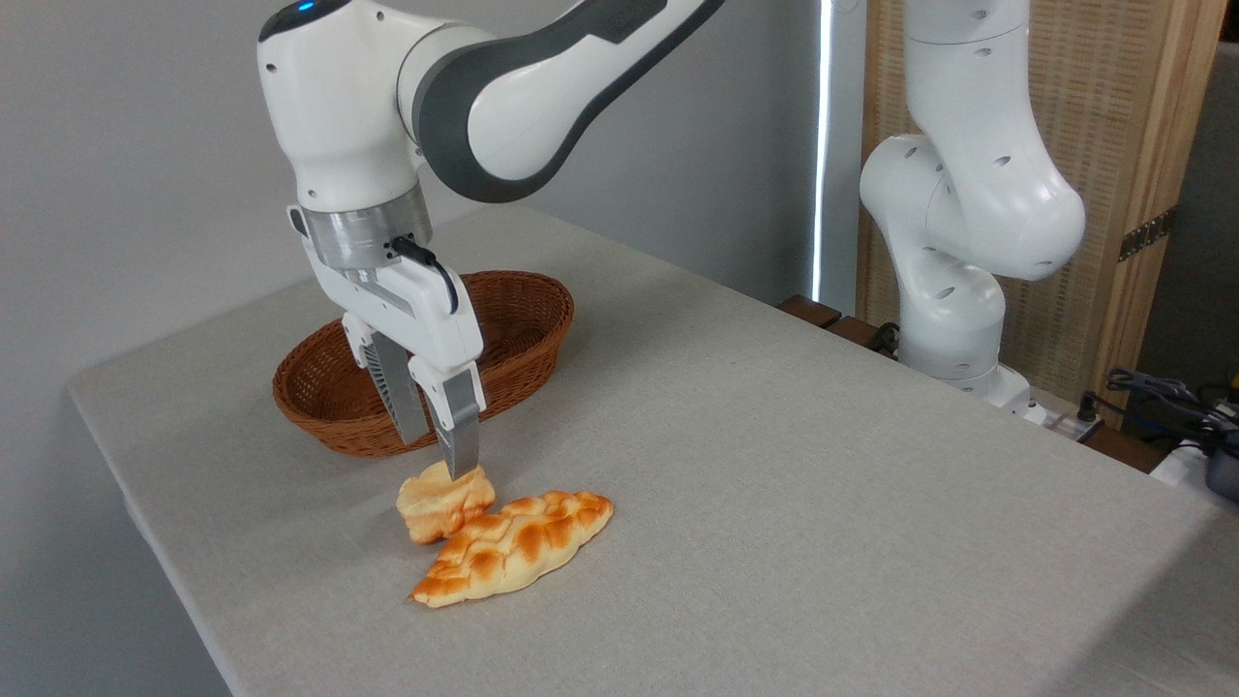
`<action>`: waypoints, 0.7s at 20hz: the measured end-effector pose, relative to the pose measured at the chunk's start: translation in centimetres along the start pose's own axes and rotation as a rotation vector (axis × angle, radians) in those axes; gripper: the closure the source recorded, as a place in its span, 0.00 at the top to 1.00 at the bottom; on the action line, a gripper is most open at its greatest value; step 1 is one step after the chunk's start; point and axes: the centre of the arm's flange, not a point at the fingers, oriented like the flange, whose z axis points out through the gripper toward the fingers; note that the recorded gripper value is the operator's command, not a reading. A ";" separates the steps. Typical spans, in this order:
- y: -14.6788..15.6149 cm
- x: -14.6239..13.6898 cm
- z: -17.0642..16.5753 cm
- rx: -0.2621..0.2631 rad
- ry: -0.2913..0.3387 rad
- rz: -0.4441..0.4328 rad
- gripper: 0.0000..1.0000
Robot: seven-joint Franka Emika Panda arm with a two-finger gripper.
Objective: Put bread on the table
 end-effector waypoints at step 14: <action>1.7 -0.3 -8.9 0.082 0.140 0.020 1.00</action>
